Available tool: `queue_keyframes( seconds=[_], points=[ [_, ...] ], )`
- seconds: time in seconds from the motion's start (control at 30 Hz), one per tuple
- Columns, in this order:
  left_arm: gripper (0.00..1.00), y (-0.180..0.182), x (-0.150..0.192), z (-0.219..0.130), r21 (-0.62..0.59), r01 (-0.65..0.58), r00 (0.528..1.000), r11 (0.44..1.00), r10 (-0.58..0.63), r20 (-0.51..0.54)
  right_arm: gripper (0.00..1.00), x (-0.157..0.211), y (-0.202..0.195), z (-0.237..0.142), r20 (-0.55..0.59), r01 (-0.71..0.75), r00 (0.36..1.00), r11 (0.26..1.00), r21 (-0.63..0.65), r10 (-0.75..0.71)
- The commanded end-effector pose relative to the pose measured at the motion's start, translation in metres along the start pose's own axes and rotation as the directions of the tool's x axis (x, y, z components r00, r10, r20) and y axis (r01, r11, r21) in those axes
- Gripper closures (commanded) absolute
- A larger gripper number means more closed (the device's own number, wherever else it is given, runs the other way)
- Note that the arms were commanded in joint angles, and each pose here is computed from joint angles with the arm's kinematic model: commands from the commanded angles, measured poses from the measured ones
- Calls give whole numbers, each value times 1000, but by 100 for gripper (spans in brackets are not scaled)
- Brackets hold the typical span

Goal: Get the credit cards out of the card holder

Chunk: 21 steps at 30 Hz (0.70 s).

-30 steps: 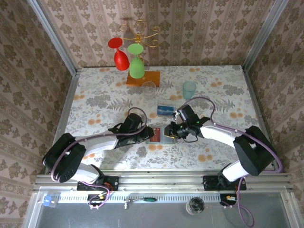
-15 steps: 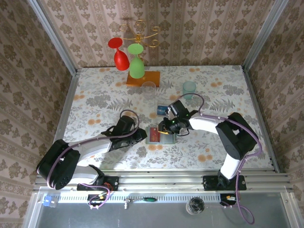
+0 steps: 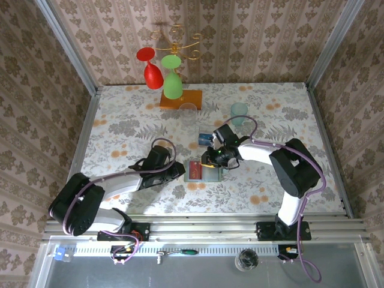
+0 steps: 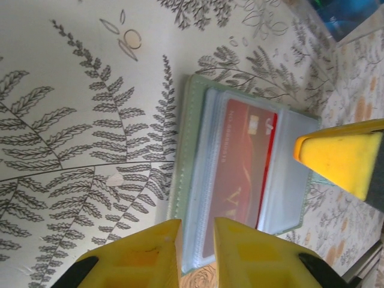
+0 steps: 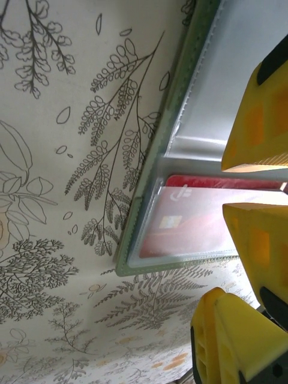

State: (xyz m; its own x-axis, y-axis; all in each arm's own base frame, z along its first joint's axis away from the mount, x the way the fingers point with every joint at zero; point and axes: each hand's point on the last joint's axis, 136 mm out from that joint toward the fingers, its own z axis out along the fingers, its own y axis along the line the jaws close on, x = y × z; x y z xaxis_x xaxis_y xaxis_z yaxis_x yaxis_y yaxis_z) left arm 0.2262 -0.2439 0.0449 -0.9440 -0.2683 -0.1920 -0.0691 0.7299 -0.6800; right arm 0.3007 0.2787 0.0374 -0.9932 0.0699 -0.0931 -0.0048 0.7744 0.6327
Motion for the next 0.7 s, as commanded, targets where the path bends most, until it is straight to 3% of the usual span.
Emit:
queue_keyframes(
  seconds=[0.0, 0.33, 0.67],
  points=[
    [79, -7, -5, 3, 24, -28, 1000, 999, 28, 1, 79, 14, -14, 6, -55, -10, 998, 1000, 26, 12],
    [79, -16, -10, 10, 37, -45, 999, 998, 46, -21, 79, 26, -46, 14, -89, -20, 996, 994, 103, 29],
    [79, -19, -13, 23, 36, -58, 997, 998, 60, -57, 78, 17, -25, 0, -68, -5, 998, 998, 58, 9]
  ],
)
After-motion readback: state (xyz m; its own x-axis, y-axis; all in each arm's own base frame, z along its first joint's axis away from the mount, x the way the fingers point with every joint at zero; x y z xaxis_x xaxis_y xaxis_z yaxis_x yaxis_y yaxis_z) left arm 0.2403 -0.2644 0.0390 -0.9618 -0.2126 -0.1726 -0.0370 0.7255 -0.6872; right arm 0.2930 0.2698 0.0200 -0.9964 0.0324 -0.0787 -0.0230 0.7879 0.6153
